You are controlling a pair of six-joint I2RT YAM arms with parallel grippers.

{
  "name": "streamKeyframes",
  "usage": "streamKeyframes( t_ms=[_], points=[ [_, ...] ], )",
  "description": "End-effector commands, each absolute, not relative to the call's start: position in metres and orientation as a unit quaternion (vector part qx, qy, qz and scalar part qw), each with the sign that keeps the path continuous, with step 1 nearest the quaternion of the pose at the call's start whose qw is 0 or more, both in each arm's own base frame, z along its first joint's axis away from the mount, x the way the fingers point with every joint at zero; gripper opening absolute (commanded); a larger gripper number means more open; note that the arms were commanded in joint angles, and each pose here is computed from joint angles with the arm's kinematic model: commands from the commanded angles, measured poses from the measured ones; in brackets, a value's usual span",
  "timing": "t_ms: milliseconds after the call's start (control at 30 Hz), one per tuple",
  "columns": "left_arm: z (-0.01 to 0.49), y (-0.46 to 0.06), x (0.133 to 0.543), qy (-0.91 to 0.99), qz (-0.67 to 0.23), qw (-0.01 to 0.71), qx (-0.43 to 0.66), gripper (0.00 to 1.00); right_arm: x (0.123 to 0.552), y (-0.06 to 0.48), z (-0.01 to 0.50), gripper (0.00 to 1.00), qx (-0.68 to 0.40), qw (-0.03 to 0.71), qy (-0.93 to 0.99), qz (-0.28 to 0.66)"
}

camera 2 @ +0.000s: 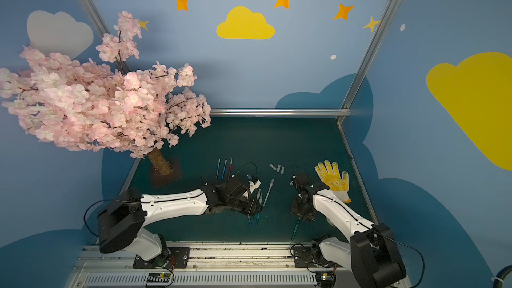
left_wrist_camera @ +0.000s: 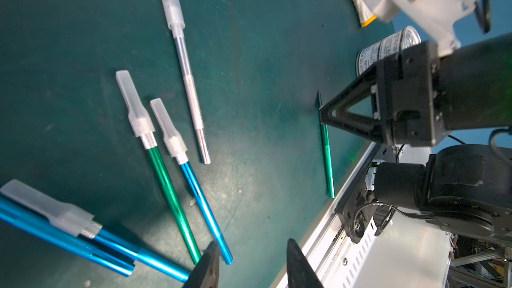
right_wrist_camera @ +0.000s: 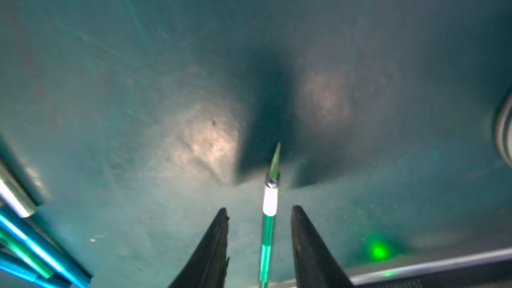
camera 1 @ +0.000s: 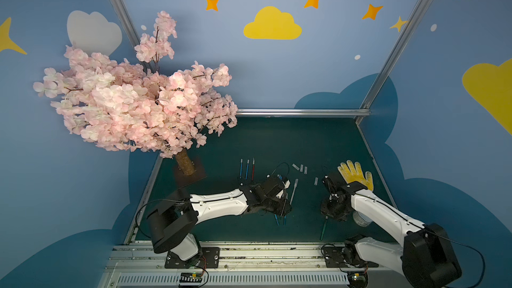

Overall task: Remove protective caps from carving knives
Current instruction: Place the protective sleeve at the center of the board, then pick up the carving knife from the center of the board.

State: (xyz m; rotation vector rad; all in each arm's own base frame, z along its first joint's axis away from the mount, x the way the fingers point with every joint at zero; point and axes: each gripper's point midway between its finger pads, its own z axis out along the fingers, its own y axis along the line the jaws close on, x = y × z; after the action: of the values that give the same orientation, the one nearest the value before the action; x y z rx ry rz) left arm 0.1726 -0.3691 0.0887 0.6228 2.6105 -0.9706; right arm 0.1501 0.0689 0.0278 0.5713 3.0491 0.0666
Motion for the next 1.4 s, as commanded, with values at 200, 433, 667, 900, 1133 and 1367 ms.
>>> streamKeyframes(
  t_ms=[200, 433, 667, 900, 1133, 1367],
  points=[
    [0.103, -0.365, 0.177, 0.901, -0.338, 0.164, 0.218, 0.41, 0.142, 0.069, 0.024, 0.3, 0.198, 0.01, 0.98, 0.017],
    [0.108, -0.361, 0.177, 0.9, -0.338, 0.171, 0.215, 0.41, 0.143, 0.07, 0.019, 0.23, 0.206, 0.017, 0.978, 0.022],
    [0.107, -0.357, 0.176, 0.902, -0.334, 0.171, 0.213, 0.41, 0.143, 0.072, 0.018, 0.22, 0.206, 0.014, 0.978, 0.019],
    [0.11, -0.355, 0.178, 0.902, -0.335, 0.175, 0.209, 0.41, 0.143, 0.074, 0.017, 0.21, 0.21, 0.015, 0.977, 0.018],
    [0.111, -0.351, 0.178, 0.902, -0.336, 0.179, 0.206, 0.42, 0.144, 0.074, 0.015, 0.2, 0.214, 0.017, 0.977, 0.012],
    [0.11, -0.349, 0.177, 0.902, -0.336, 0.178, 0.205, 0.42, 0.144, 0.075, 0.015, 0.18, 0.213, 0.02, 0.977, 0.007]
  ],
)
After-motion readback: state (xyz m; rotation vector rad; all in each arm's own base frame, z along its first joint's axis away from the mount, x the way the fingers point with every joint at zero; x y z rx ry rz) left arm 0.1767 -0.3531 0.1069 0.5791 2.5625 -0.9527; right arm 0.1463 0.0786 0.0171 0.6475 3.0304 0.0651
